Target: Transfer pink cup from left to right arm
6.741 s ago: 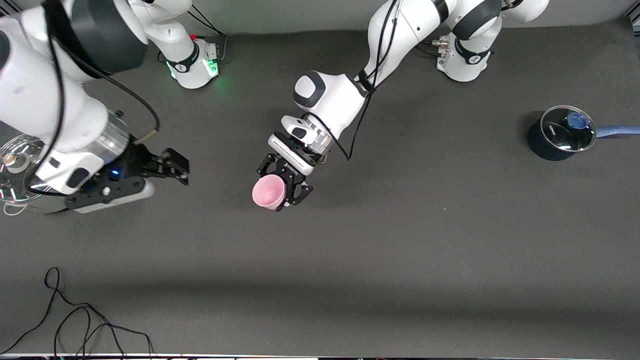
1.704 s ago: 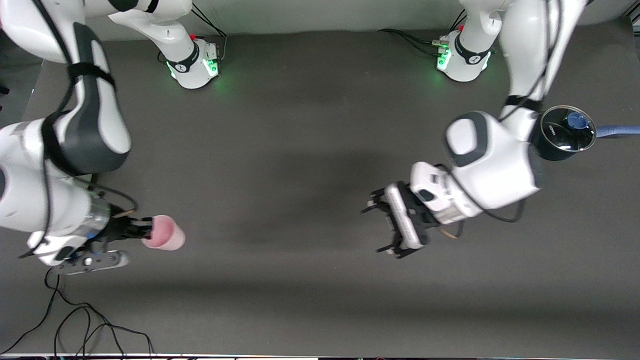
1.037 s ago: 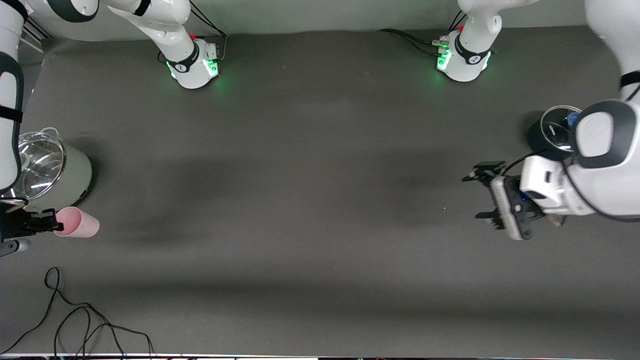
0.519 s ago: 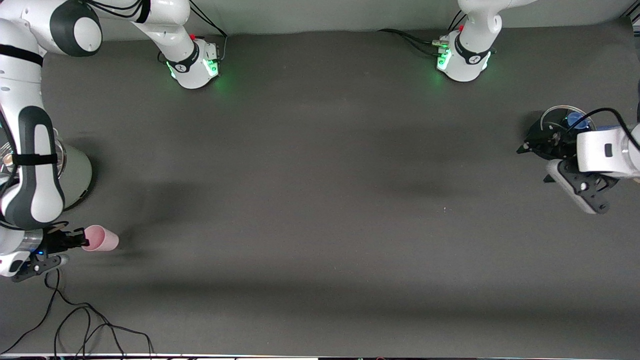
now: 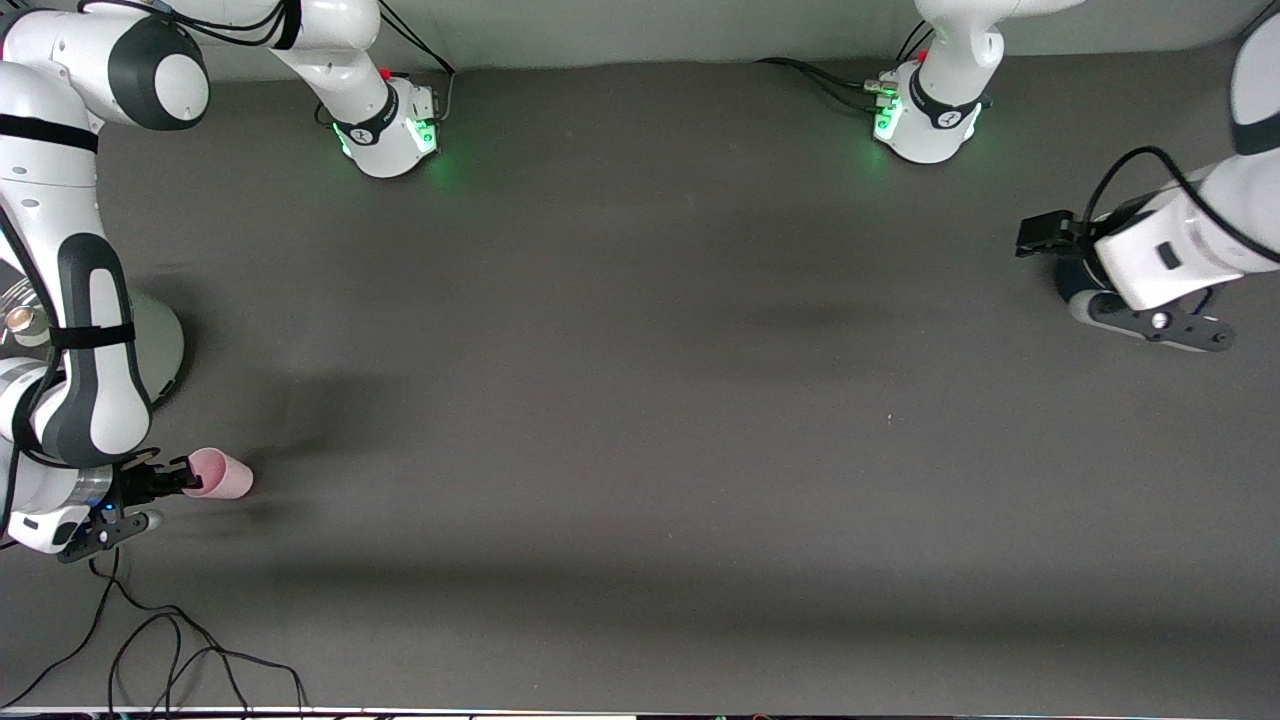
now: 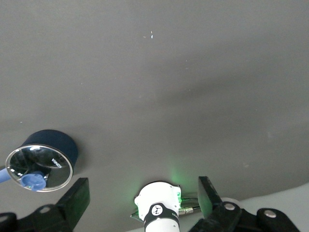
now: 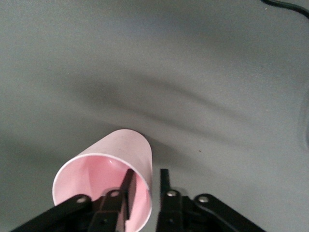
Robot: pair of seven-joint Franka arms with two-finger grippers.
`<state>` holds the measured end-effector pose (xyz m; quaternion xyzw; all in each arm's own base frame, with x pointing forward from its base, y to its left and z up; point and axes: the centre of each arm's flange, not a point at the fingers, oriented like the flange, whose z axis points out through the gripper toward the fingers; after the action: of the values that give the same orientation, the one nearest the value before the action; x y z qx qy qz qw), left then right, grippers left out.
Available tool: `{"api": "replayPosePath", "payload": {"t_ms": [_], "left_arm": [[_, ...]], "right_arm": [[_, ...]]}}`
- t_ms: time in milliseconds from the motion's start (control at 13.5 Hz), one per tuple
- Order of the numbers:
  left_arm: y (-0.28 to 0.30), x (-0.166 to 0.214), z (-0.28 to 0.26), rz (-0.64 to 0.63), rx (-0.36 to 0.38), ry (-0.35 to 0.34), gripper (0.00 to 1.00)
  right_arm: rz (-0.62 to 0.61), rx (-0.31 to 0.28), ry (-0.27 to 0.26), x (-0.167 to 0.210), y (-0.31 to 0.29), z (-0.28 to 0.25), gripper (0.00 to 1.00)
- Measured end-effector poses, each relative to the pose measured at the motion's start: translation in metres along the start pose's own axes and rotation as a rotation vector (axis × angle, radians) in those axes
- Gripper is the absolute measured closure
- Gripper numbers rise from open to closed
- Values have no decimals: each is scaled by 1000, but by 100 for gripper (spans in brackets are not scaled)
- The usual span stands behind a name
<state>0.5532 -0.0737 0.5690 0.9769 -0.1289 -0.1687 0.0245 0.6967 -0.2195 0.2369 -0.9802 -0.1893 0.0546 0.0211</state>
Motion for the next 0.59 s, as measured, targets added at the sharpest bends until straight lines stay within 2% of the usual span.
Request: {"api": "replayPosePath", "payload": {"t_ms": [222, 444, 593], "left_arm": [[6, 1, 2, 6, 26, -5, 0], [12, 2, 2, 13, 57, -9, 0], [10, 2, 2, 10, 60, -8, 0]], "right_arm": [[-2, -18, 25, 6, 0, -34, 36], [-1, -21, 31, -7, -14, -124, 4], [14, -12, 23, -28, -31, -188, 0]]}}
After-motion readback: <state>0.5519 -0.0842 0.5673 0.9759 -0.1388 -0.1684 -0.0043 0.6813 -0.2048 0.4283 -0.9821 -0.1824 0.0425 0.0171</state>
